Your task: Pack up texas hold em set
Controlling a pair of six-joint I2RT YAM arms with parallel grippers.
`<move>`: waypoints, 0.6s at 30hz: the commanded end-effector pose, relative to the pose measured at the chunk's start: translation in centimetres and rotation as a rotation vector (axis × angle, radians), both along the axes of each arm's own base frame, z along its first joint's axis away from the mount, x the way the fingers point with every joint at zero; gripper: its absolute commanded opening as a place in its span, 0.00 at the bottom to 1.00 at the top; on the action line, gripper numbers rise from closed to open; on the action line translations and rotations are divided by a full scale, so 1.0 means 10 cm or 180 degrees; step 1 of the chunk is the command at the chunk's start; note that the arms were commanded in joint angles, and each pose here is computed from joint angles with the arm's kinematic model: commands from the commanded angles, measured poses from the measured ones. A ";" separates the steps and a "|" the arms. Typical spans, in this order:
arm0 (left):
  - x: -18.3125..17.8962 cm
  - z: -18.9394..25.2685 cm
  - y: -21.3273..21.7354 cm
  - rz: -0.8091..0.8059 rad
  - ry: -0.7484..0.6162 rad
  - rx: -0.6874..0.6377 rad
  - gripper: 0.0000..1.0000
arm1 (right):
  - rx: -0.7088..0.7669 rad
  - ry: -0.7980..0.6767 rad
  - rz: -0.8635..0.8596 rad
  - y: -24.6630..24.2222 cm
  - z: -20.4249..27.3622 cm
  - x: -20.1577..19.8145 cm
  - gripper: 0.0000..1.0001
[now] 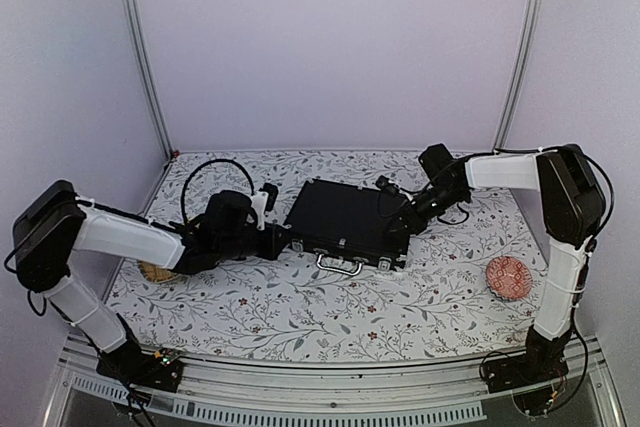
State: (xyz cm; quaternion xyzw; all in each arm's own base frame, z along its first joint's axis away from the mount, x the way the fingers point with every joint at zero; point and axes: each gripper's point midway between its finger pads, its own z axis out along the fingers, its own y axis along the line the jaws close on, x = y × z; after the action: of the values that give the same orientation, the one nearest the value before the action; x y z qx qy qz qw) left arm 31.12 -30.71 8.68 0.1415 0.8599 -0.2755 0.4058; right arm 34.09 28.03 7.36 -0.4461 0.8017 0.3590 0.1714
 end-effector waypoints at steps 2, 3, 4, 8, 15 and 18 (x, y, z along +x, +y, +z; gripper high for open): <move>0.04 0.44 0.23 0.0035 -0.0305 0.0421 0.24 | -0.0391 -0.0203 -0.0178 -0.22 0.09 0.01 0.07; 0.07 0.53 0.27 0.0058 -0.0339 0.0465 0.28 | -0.0385 -0.0304 -0.0211 -0.24 0.18 0.04 0.08; 0.10 0.60 0.33 0.0087 -0.0358 0.0506 0.32 | -0.0384 -0.0412 -0.0254 -0.27 0.28 0.07 0.08; 0.25 0.90 0.56 0.0215 -0.0398 0.0559 0.47 | -0.0372 -0.0944 -0.0520 -0.42 0.76 0.24 0.34; 0.50 1.27 1.03 0.0486 -0.0468 0.0805 0.84 | -0.0611 -0.2115 -0.1499 -0.95 1.46 0.54 0.78; 0.57 1.35 1.16 0.0581 -0.0521 0.0995 0.97 | -0.0707 -0.2547 -0.2112 -1.33 1.80 0.69 0.99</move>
State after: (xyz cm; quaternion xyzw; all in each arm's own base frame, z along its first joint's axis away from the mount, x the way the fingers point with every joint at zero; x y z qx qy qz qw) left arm 36.84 -21.21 21.95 0.1296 0.8539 -0.1425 0.4835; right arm 37.48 19.97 21.67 -0.3891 0.8064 0.1213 0.4284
